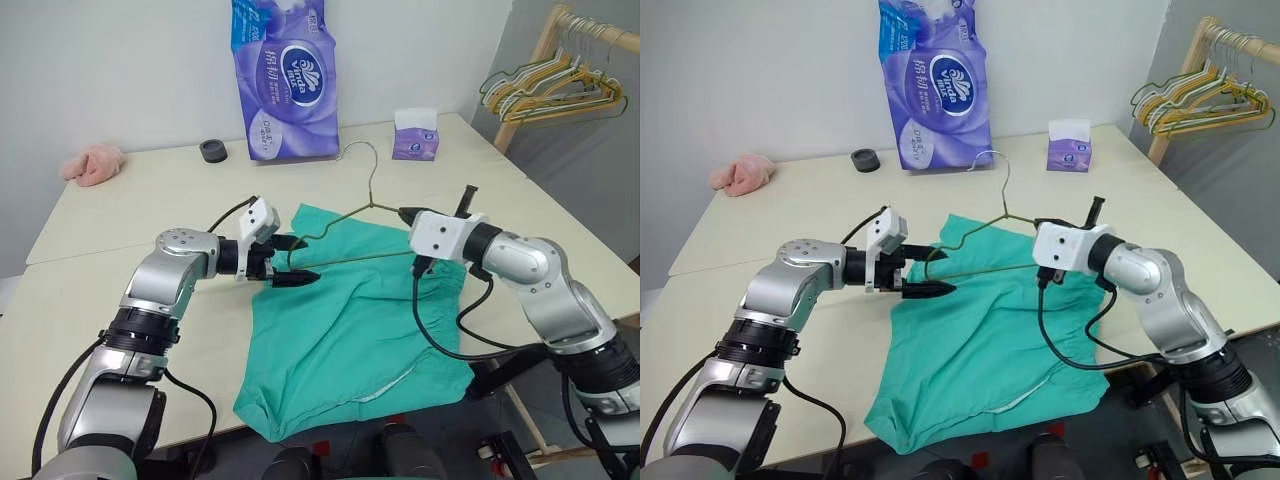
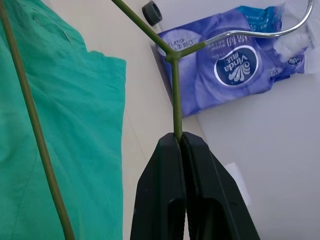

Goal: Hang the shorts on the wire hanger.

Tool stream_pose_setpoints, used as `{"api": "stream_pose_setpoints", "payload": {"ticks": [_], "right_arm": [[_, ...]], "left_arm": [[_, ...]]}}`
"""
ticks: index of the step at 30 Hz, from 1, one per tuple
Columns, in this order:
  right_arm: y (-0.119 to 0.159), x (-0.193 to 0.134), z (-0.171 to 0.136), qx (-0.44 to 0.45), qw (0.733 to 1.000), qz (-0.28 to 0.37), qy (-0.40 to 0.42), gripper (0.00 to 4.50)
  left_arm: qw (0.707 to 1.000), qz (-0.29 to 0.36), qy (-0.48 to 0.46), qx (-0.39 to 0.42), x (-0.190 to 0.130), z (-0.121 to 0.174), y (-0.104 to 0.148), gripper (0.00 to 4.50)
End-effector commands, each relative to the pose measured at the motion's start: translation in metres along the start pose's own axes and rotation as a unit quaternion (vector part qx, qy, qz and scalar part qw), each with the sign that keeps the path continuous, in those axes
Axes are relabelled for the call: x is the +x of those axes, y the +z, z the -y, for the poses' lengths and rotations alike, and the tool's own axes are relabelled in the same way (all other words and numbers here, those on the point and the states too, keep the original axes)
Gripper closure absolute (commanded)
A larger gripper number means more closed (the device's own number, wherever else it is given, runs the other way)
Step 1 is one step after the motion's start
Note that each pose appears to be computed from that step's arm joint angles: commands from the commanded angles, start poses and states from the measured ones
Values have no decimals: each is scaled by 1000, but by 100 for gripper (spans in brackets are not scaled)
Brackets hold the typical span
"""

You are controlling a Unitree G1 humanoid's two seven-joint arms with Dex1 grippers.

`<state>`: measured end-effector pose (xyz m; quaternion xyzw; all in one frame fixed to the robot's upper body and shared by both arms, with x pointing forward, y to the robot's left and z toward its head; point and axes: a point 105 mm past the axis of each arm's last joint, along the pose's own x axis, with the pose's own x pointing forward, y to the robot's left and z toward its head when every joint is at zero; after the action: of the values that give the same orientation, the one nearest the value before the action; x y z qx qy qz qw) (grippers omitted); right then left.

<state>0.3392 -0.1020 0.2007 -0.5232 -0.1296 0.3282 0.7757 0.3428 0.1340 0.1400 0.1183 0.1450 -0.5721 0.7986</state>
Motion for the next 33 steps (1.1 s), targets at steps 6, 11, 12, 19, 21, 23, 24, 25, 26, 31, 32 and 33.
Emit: {"api": "stream_pose_setpoints", "payload": {"ticks": [6,11,12,19,21,23,24,25,26,31,32,33], "right_arm": [[31,-5,20,-27,997,66,-40,450],[35,-6,20,-25,995,81,-43,450],[35,-6,20,-25,995,83,-43,450],[39,-6,10,-34,995,96,-20,450],[39,-6,7,-39,994,98,-16,450],[39,-6,2,-40,994,99,2,450],[39,-7,-1,-43,994,100,10,450],[38,-8,-3,-44,994,100,16,450],[38,-9,-3,-44,994,99,18,450],[23,-23,-7,-30,995,74,63,306],[19,-27,-6,-24,995,65,71,274],[14,-32,-5,-12,995,53,79,237]], "left_arm": [[1000,10,-24,-1,-1,9,4,155],[999,17,-40,-10,-1,16,4,305],[999,16,-41,-10,-1,17,3,334],[999,24,-34,-12,0,17,5,446],[999,25,-35,-13,0,17,5,446],[999,27,-36,-14,1,18,5,446],[999,28,-36,-15,1,18,5,446],[999,27,-35,-15,1,18,5,446],[999,27,-34,-15,1,18,5,446],[1000,24,-18,-8,2,14,4,450],[1000,23,-16,-5,2,13,4,450],[1000,22,-13,-2,2,13,4,450]]}}
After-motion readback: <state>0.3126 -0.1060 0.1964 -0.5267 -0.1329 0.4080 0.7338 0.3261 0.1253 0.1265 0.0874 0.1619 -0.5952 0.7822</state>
